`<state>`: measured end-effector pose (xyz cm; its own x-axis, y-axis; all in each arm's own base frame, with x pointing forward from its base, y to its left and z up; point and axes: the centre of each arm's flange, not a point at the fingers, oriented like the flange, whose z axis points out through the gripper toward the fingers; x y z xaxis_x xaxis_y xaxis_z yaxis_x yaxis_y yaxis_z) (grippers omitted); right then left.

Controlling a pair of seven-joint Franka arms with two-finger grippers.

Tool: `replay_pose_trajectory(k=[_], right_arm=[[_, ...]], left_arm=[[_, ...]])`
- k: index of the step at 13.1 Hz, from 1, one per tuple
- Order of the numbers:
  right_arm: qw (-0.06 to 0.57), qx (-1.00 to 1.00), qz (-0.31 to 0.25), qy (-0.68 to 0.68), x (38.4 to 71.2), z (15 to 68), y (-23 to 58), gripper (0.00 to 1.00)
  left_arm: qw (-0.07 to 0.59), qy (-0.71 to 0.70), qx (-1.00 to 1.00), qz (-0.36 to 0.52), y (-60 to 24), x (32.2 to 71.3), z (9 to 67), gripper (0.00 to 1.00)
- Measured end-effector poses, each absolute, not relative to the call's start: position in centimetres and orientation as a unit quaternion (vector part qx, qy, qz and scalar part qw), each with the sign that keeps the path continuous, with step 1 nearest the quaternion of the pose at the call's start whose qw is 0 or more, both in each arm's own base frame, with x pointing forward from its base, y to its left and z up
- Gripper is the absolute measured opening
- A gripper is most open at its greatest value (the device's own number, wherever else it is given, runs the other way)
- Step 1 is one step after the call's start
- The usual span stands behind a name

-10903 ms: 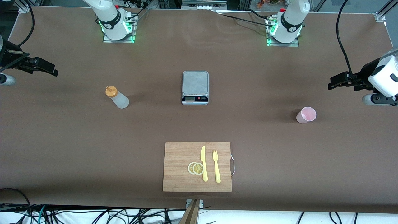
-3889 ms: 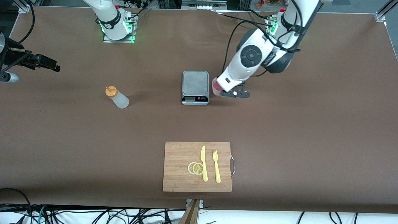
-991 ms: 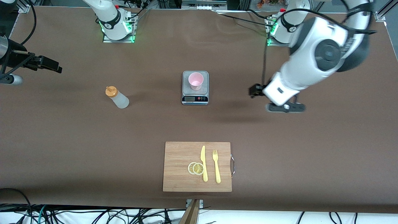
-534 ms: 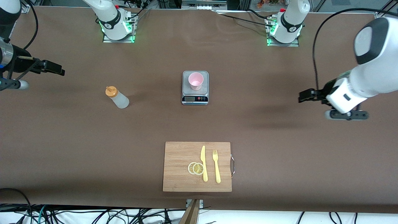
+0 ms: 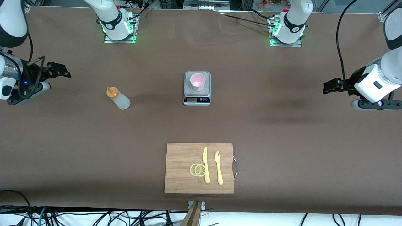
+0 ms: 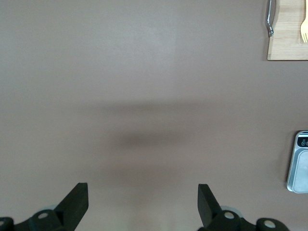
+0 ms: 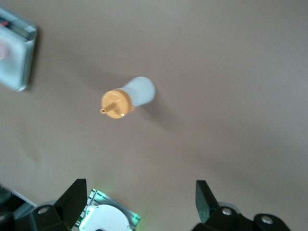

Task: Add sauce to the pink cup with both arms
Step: 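Reach the right gripper toward the white squeeze bottle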

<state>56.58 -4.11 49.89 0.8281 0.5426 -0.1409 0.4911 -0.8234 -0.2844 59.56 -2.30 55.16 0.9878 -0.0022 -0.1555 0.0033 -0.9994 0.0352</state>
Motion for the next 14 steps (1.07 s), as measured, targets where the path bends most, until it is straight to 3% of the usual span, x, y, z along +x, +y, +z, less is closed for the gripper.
replay_pose_trajectory(k=[6, 14], right_arm=[[0.265, -0.853, 0.032, -0.449, 55.1, 40.6, -9.5, 1.0], [0.383, -0.73, -0.084, -0.559, 55.9, 28.1, -10.9, 0.97]], left_arm=[[0.018, -0.008, 0.996, -0.084, -2.5, 59.6, 54.7, 1.0], [0.018, -0.008, 0.996, -0.083, -2.3, 59.7, 54.7, 1.0]])
